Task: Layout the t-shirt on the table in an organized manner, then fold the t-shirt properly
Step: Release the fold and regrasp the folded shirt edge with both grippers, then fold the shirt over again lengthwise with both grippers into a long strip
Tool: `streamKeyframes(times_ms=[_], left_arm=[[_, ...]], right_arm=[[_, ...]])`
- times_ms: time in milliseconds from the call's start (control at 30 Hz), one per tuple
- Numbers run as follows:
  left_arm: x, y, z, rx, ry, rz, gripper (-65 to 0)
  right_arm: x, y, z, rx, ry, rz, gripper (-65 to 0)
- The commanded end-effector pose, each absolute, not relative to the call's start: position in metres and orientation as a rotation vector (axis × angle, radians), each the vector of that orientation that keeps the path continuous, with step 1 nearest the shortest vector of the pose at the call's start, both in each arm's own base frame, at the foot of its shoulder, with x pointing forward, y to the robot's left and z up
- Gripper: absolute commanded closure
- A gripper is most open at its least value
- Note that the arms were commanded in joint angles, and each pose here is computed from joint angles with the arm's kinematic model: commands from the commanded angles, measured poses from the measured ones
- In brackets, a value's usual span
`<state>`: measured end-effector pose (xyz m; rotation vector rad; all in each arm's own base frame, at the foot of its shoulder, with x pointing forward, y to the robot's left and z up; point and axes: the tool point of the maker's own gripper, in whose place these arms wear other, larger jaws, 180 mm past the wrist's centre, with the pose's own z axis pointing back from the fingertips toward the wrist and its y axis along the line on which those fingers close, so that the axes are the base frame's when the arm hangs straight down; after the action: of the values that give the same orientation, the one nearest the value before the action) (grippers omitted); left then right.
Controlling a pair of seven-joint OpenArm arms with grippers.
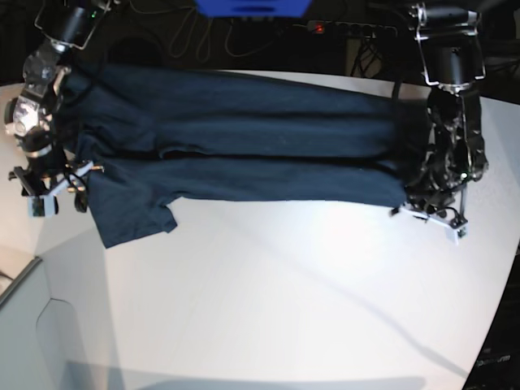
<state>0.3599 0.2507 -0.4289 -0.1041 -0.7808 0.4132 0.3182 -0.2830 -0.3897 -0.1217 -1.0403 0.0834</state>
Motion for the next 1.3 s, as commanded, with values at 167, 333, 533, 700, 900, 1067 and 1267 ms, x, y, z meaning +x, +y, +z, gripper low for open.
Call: streamKeyframes(times_ms=[167,333,533,700,900,1067,1267], left_arm=[[0.374,0.255,-0.394,-0.086,-0.892,0.383,0.0],[0.373,0.255,-0.395,-0.087,-0.888,0.380,0.0],[0.374,0.256,-0.395,-0.086,-0.891,0.382,0.0],[0.374,0.255,-0.395,-0.090,-0.891,0.383,0.0],[0.374,0.255,-0.395,-0.089,-0.892,0.385,0.0],[0.374,0.257,-0.395,-0.085,-0.895,0.386,0.0],[0.375,0.258,-0.393,-0.085,-0.899,0.386,0.0]], right_arm=[[0.356,-0.291,-0.376,-0.115,-1.035,0.105,-41.8],[0.375,-0.279,-0.385,-0.076,-0.994,0.163,-43.9],[0.404,-0.284,-0.391,-0.029,-0.973,0.122,-43.9],[0.418,-0.289,-0.408,0.030,-0.910,0.068,-43.9],[0.417,-0.283,-0.431,0.093,-0.884,0.023,-43.5],[0.405,-0.268,-0.455,0.122,-0.830,0.065,-42.3],[0.388,-0.257,-0.473,0.122,-0.773,0.133,-34.0]])
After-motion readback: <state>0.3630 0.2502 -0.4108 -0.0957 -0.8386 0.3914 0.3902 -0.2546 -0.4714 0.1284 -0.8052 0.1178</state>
